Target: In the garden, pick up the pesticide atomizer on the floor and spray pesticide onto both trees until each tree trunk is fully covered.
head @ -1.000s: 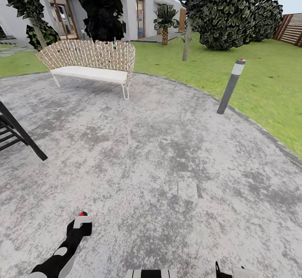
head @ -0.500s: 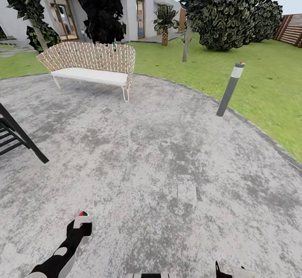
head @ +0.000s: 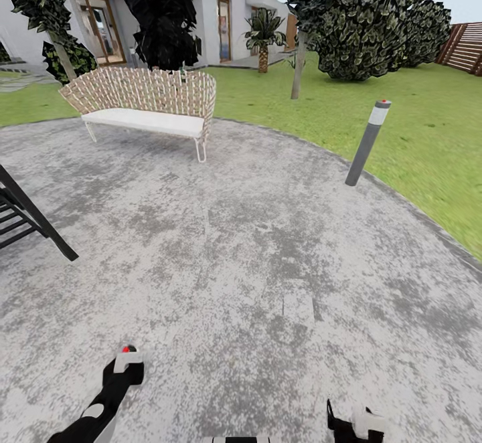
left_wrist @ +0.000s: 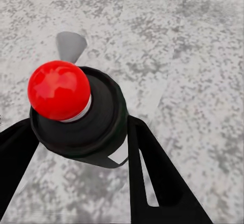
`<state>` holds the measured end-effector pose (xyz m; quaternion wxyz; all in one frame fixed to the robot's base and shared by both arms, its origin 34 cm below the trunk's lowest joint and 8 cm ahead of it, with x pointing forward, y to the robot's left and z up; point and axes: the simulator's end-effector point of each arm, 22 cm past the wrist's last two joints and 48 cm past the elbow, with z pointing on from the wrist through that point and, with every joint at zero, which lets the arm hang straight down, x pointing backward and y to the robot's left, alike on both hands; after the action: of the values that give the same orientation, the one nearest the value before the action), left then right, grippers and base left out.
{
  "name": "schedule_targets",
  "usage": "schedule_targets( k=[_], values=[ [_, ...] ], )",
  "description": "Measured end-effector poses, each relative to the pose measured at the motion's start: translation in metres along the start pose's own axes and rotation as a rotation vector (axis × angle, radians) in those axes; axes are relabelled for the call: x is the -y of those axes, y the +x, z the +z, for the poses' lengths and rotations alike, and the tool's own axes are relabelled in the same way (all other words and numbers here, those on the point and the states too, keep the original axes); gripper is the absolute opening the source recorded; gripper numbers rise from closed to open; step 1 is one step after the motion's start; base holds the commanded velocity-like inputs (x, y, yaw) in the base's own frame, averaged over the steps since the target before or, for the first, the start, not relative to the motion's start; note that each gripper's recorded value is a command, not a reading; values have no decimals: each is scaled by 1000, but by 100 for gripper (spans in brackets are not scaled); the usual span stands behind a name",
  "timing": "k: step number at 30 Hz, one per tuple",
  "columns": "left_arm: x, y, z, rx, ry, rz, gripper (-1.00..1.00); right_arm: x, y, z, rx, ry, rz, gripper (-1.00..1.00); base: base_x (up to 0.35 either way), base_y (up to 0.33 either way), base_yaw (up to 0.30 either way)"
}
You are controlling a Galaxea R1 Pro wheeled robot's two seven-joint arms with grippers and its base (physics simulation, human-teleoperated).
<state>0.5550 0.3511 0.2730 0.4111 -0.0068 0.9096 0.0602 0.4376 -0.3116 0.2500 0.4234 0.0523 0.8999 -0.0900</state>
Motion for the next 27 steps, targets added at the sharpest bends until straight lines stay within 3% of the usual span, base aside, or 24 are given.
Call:
schedule_targets(
  k=[5, 7, 15, 27],
  values=[
    [-3, 26, -12, -35, -5, -1, -100, 13, -45, 19, 107, 10, -2, 100, 0, 0, 0],
    [-9, 38, -20, -49, -23, -25, -100, 17, -54, 22, 129, 12, -5, 100, 0, 0, -19],
    [-22, 87, -49, -119, -49, -39, -100, 17, -61, 22, 144, 9, -8, 100, 0, 0, -51],
    [-22, 85, -52, -112, -50, -41, -100, 16, -70, 21, 163, 12, 0, 100, 0, 0, 64]
  ],
)
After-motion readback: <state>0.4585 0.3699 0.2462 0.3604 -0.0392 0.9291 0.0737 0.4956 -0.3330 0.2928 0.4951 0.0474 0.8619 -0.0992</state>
